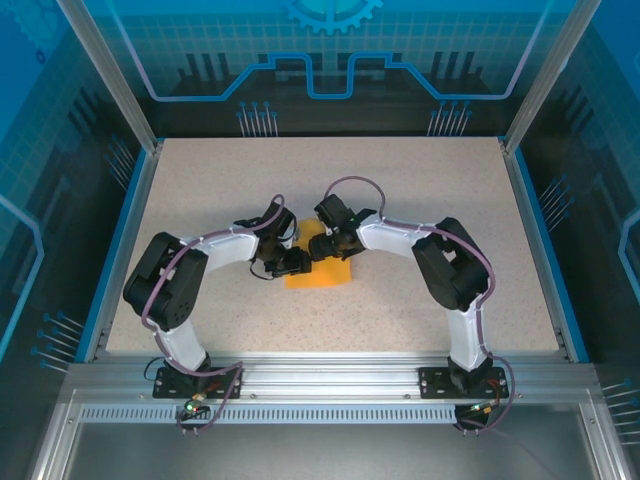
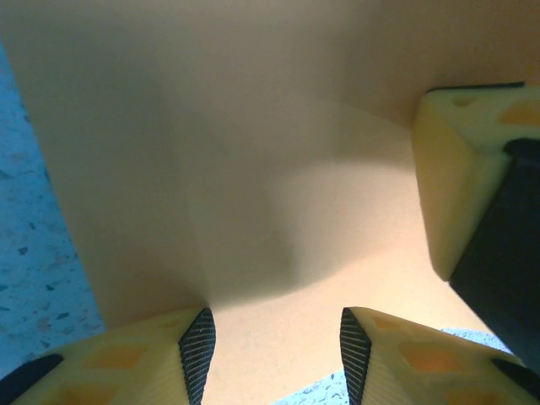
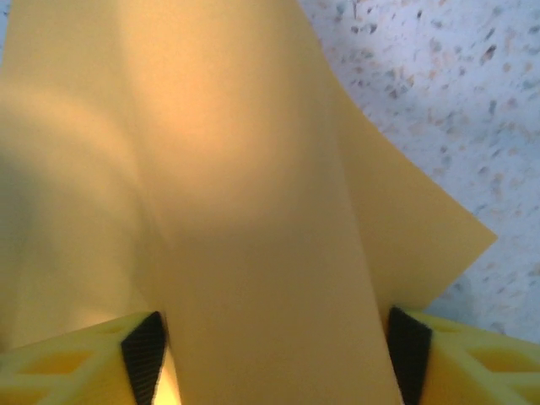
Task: Fold a paper plane with a square sheet of paper (fold left side to right side)
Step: Pick up the square sheet of paper from the center of the table.
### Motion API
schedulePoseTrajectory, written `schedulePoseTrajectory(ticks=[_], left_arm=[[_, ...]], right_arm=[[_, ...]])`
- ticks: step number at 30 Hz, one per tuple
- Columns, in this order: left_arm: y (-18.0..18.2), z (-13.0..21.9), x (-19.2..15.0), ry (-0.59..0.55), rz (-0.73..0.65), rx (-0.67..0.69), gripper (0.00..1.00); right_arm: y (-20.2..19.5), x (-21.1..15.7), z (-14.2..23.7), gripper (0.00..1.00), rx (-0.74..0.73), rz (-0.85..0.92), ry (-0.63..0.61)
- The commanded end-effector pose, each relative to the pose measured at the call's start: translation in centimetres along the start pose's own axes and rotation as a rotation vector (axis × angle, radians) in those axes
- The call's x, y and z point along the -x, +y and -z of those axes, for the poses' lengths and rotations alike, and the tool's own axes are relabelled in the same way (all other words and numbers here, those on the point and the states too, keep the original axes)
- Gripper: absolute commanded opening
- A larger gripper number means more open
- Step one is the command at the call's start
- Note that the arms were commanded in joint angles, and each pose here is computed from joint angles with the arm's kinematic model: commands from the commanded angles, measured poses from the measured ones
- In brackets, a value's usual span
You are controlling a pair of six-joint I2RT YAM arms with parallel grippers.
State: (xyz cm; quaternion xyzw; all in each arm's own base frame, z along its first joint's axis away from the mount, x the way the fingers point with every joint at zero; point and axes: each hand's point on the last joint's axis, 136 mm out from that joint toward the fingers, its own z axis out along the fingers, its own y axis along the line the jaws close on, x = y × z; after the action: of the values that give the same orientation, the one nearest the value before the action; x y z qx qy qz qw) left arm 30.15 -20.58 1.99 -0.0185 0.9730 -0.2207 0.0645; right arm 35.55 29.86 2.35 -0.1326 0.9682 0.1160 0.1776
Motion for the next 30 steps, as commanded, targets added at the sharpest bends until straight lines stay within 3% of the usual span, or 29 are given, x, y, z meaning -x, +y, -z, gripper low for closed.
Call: schedulePoseTrajectory(ticks=[1, 7, 11, 18, 23, 30], left_arm=[[0.4, 0.2, -0.5, -0.007, 0.011, 0.005, 0.49], [-0.4, 3.3, 0.5, -0.087, -0.015, -0.04, 0.58], [-0.4, 6.5, 1.4, -0.165, -0.001, -0.116, 0.65], [-2.6, 13.3, 3.0, -0.329, -0.026, -0.346, 0.77], [-6.6, 18.9, 3.1, -0.455, -0.143, -0.564, 0.88], [-11.7, 24.8, 1.3, -0.49, -0.327, -0.832, 0.94]], right_arm=[[1.5, -0.9, 1.3, 0.62, 0.074, 0.017, 0.032], [2.4, 0.3, 3.1, 0.38, 0.169, 0.023, -0.022], [3.3, 1.5, 5.7, 0.28, 0.29, 0.034, -0.097], [4.4, 2.6, 13.2, 0.26, 0.534, 0.111, -0.251], [4.5, 2.3, 20.5, 0.26, 0.708, 0.164, -0.369], [5.4, 0.8, 28.7, 0.26, 0.867, 0.228, -0.479]])
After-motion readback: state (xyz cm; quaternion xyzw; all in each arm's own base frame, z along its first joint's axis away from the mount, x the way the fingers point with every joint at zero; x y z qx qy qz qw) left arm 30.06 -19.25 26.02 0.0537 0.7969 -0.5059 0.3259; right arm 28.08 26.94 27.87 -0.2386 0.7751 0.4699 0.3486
